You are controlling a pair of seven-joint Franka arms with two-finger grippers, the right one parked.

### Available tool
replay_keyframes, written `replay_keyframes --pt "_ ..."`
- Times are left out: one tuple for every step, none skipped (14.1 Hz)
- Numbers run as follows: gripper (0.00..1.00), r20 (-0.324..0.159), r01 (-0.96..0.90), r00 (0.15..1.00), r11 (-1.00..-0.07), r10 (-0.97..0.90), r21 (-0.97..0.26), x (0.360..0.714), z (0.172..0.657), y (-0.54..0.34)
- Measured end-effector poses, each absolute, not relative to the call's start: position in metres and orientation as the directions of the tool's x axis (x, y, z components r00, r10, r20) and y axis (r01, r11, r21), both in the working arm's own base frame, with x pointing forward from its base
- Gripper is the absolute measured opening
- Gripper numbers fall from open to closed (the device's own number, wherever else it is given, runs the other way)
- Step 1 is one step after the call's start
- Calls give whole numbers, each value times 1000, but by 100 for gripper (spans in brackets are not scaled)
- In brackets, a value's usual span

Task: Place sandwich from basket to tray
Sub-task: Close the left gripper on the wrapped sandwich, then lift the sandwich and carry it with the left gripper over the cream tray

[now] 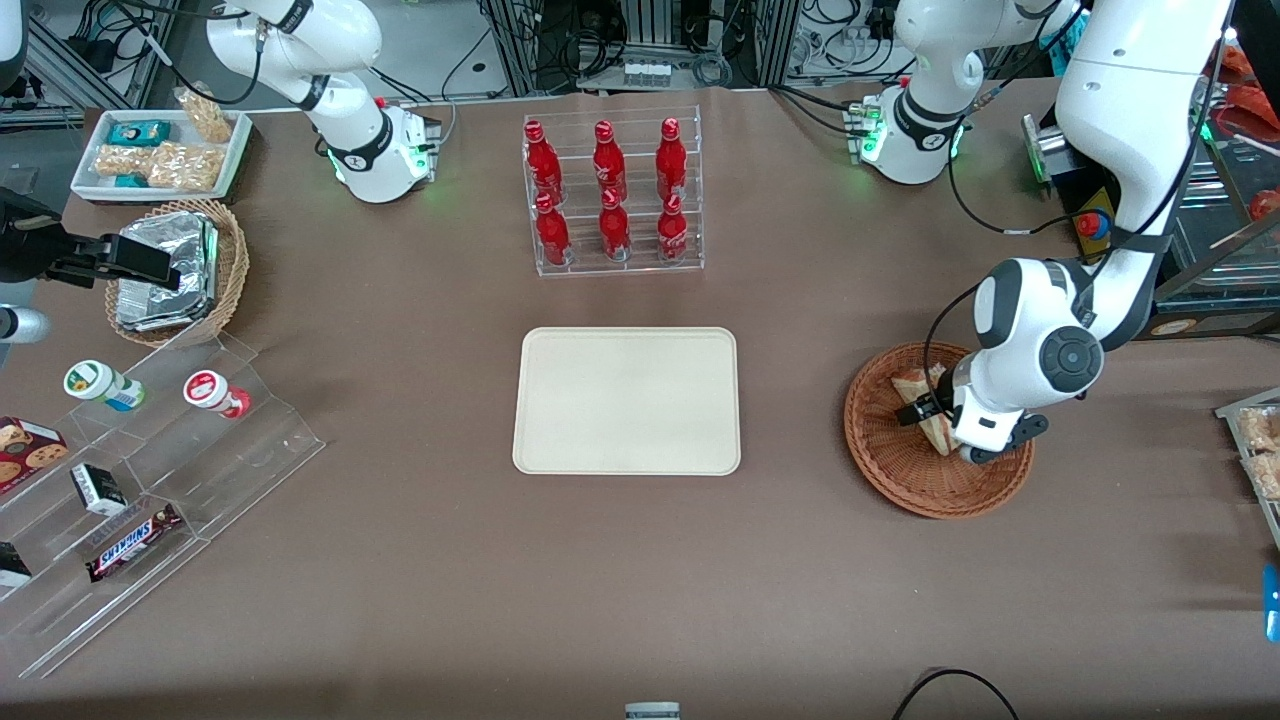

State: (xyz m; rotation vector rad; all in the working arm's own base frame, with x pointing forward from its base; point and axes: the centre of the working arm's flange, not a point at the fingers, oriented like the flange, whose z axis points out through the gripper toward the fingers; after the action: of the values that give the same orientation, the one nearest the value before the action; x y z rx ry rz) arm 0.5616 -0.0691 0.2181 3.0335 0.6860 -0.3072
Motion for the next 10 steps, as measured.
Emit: replay_keyframes --pt "91 -197 430 883 -903 427 -29 561 217 -68" --pt "81 -198 434 881 -901 431 -29 561 217 -65" --pt "68 -201 440 877 -898 437 -32 561 216 -61" --pt "58 -207 441 875 -897 439 -35 561 216 -58" --pt "49 -213 435 876 -900 432 -37 561 217 -55" --pt "41 -217 422 881 -906 420 -38 561 220 -55" --pt "38 -216 409 888 -912 406 -36 563 226 -55" --pt "37 -215 397 893 -917 395 -36 566 237 -55" --pt "34 -213 388 897 -921 387 -37 570 252 -57" --pt "33 -210 374 904 -927 373 -38 573 269 -63"
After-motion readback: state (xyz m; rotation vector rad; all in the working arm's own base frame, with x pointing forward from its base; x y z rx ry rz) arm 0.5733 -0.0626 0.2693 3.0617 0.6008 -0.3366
